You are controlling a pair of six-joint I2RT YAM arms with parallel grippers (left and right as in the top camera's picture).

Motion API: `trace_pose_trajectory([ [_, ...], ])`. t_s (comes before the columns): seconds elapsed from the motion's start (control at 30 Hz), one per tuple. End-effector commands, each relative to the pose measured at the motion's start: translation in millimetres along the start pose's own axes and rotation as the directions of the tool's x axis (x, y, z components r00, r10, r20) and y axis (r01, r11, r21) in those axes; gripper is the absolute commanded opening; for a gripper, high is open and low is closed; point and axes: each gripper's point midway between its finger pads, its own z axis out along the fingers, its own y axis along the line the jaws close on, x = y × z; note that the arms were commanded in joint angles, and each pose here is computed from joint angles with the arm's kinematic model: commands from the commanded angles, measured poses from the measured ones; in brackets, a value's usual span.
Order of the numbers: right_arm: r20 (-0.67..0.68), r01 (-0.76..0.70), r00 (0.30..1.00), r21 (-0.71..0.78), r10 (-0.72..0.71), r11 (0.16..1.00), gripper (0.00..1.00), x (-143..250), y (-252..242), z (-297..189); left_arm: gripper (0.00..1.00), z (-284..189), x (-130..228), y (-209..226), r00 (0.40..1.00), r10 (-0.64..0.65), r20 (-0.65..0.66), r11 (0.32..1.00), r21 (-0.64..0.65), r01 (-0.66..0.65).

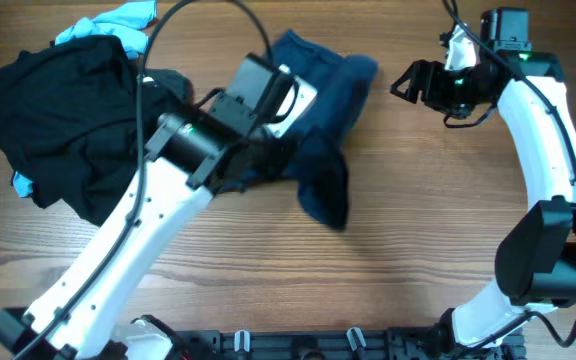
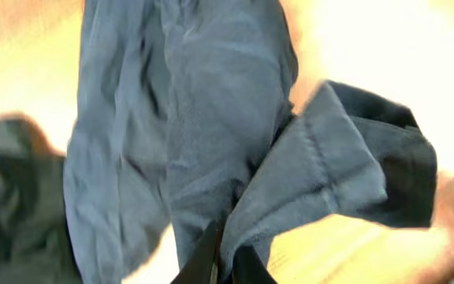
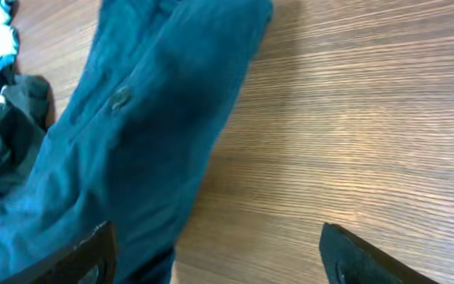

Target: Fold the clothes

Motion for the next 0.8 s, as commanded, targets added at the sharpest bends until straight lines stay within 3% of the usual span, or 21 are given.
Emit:
trace_pose_trajectory([
  [0.0,0.015,0.091,0.996,-0.047,-0.091,0.995,0.81,-1.8,30.1,0.7,0.04,2.5,22.7,0.6,0.991,-0.092,-0.098,0.996,-0.014,0.092],
  [0.1,-0.009,0.122,0.992,-0.060,-0.122,0.991,0.82,3.3,41.3,14.9,0.04,4.0,35.7,7.5,0.973,-0.182,-0.140,0.982,-0.065,0.175],
  [0.23,-0.032,0.118,0.992,-0.032,-0.119,0.992,0.83,5.7,37.8,30.7,0.04,1.2,40.4,45.2,0.923,-0.373,-0.095,0.913,-0.213,0.347],
  [0.47,-0.015,0.093,0.996,0.010,-0.093,0.996,0.89,-9.7,13.3,73.8,0.04,-3.6,56.7,102.5,0.739,-0.674,-0.014,0.710,-0.289,0.642],
  [0.77,-0.013,0.081,0.997,0.015,-0.081,0.997,0.91,-14.9,-3.0,118.9,0.04,-1.2,85.6,86.3,0.689,-0.708,-0.159,0.702,-0.268,0.660],
])
